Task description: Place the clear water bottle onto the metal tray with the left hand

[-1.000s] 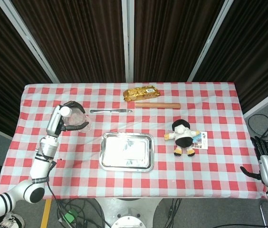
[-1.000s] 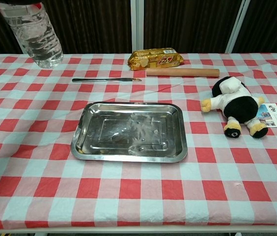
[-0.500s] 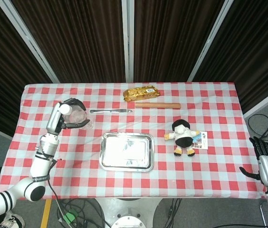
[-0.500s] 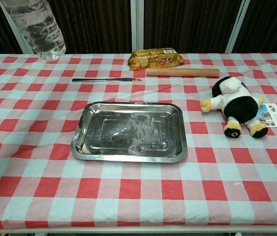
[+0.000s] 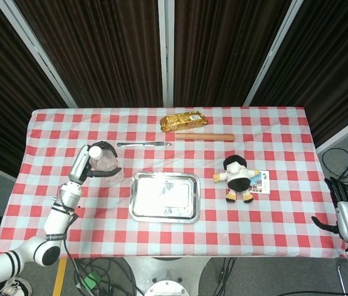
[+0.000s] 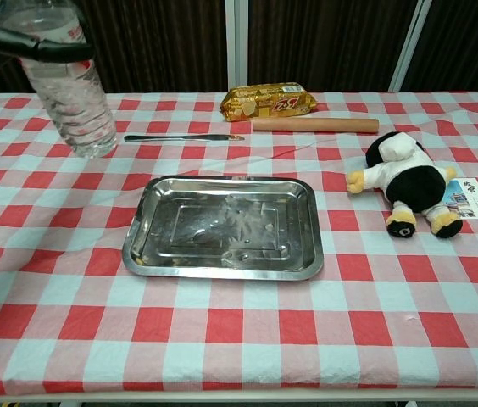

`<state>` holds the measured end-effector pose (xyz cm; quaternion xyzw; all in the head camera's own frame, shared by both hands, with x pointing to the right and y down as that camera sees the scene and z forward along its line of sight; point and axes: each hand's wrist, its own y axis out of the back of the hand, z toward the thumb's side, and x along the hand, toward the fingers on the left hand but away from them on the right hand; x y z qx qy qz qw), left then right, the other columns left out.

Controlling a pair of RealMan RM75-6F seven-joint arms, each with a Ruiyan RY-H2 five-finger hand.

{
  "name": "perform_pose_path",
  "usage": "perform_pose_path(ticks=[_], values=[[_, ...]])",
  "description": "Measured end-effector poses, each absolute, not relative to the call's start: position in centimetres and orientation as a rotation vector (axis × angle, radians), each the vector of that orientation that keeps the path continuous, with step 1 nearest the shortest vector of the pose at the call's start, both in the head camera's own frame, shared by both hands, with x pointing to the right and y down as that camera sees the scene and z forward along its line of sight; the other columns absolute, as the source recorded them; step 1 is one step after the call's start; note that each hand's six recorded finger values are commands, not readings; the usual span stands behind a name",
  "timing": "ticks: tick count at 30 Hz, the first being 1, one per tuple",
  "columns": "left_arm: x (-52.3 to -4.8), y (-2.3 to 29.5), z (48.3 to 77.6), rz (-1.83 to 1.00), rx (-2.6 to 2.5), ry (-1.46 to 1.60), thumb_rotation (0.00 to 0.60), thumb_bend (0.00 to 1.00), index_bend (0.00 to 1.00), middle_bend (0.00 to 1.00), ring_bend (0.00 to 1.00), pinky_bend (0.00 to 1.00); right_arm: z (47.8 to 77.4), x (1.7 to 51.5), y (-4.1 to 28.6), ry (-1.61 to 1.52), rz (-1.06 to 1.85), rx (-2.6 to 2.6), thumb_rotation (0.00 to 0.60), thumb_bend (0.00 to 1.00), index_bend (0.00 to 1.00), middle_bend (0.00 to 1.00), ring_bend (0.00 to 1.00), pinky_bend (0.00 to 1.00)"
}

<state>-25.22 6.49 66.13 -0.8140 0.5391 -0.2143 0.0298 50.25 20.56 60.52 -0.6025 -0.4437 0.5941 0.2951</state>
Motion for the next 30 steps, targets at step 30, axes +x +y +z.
perform_pose_path(ticks=[30], values=[[-30.8,3.0,63.6,-0.718,-2.277,1.754,0.6,0.28,0.62,0.66,0.52,0.54,60.9,50.5,20.5,-1.174,1.596,-1.607,0.6,0.1,0.06,0.03,0.0,0.0]])
